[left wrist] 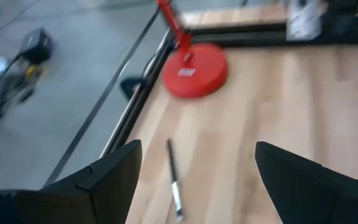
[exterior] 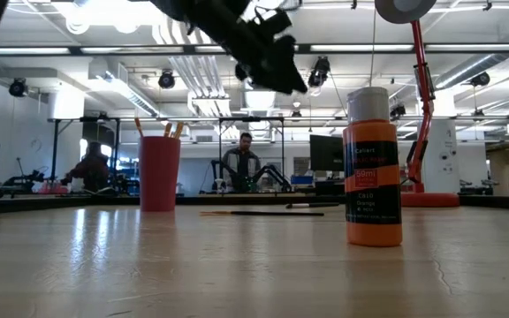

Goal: Pick & Place Paint Supplies
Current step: Put the black paint brush into the pink cup

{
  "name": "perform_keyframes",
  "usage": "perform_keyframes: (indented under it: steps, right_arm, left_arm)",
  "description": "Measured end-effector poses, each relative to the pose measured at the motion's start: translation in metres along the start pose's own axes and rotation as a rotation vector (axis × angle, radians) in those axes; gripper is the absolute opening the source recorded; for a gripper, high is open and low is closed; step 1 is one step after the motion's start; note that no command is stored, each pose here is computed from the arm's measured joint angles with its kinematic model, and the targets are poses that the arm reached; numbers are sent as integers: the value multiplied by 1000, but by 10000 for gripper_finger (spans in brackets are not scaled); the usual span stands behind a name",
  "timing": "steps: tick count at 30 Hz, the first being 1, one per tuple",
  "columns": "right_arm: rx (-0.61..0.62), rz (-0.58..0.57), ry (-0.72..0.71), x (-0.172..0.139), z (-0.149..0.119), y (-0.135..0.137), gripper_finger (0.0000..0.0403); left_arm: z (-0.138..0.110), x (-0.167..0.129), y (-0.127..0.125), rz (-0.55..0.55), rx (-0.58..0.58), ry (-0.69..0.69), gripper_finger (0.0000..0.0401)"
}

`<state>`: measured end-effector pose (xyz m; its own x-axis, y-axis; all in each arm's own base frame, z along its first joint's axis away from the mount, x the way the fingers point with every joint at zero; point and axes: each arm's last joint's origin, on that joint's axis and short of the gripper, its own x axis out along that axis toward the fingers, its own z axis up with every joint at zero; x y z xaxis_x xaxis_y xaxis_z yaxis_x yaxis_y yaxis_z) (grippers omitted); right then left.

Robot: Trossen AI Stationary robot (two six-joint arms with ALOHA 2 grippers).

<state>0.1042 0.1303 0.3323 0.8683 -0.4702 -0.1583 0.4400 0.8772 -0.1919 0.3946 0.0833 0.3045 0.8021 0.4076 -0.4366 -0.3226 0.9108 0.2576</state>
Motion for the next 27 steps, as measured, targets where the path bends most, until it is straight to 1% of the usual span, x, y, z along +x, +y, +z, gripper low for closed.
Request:
perform_keyframes:
  steps: [5, 9, 16, 21, 25, 27]
  right_arm:
    - [0, 1, 5, 0, -1, 0, 72]
    - [-1, 1, 6, 0, -1, 0, 68]
    - [0, 1, 4, 0, 0, -1, 93]
    - [15, -14, 1, 2, 1, -4, 113]
    - [25, -31, 4, 5, 1, -5, 126]
    - [27, -39, 5, 6, 2, -5, 132]
  left_arm:
    - [-18, 29, 5, 104, -17, 150, 318]
    - [-29, 41, 8, 143, -29, 200, 318]
    - [-48, 58, 8, 144, -33, 243, 318]
    - [-64, 73, 16, 91, -49, 284, 318]
    - [-69, 78, 26, 73, -62, 285, 318]
    - [-70, 79, 32, 50, -91, 283, 318]
